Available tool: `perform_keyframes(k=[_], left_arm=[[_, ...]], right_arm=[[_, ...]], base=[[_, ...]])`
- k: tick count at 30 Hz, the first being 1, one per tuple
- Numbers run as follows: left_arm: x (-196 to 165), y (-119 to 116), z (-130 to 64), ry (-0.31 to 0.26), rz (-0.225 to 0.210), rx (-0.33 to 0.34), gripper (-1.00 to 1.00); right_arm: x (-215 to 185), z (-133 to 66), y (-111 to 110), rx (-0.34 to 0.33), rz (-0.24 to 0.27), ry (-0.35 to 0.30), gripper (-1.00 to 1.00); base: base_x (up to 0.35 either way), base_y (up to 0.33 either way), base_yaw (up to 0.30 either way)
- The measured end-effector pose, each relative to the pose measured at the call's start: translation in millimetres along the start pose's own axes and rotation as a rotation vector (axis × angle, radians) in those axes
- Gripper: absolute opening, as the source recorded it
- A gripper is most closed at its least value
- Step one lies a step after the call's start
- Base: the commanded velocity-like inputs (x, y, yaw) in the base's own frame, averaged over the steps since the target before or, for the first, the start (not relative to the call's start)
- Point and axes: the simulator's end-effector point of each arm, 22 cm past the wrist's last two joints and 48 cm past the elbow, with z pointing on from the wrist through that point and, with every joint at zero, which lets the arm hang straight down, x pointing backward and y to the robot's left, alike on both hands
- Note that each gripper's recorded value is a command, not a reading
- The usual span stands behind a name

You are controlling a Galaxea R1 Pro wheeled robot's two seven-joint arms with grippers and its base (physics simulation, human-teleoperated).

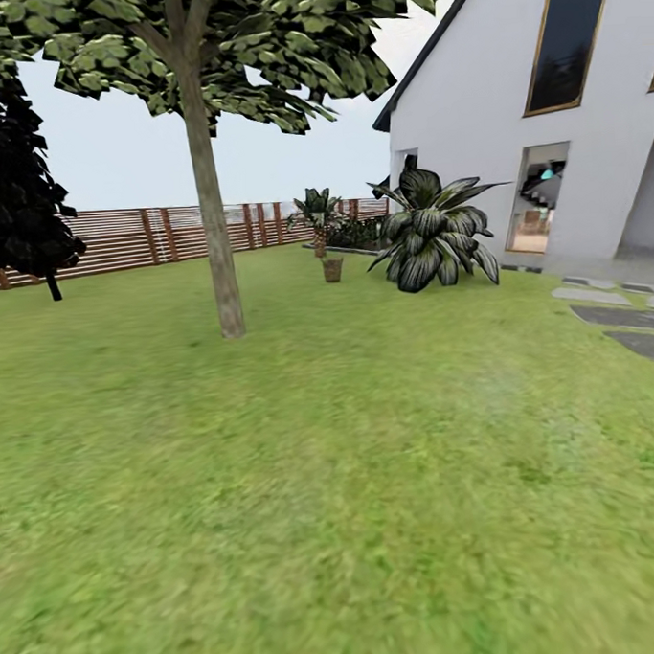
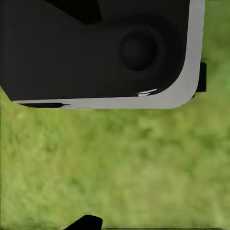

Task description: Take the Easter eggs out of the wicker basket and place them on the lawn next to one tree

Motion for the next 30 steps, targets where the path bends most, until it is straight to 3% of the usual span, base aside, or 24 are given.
perform_keyframes(k=[8, 30], left_arm=[[-0.2, 0.0, 0.0, 0.0, 0.0, 0.0, 1.0], [0.4, 0.0, 0.0, 0.001, 0.0, 0.0, 1.0]], right_arm=[[0.1, 0.0, 0.8, -0.001, -0.002, 0.0, 1.0], [0.2, 0.0, 0.2, 0.0, -0.001, 0.0, 1.0]], base=[[0.333, -0.123, 0.215], [0.333, -0.123, 0.007]])
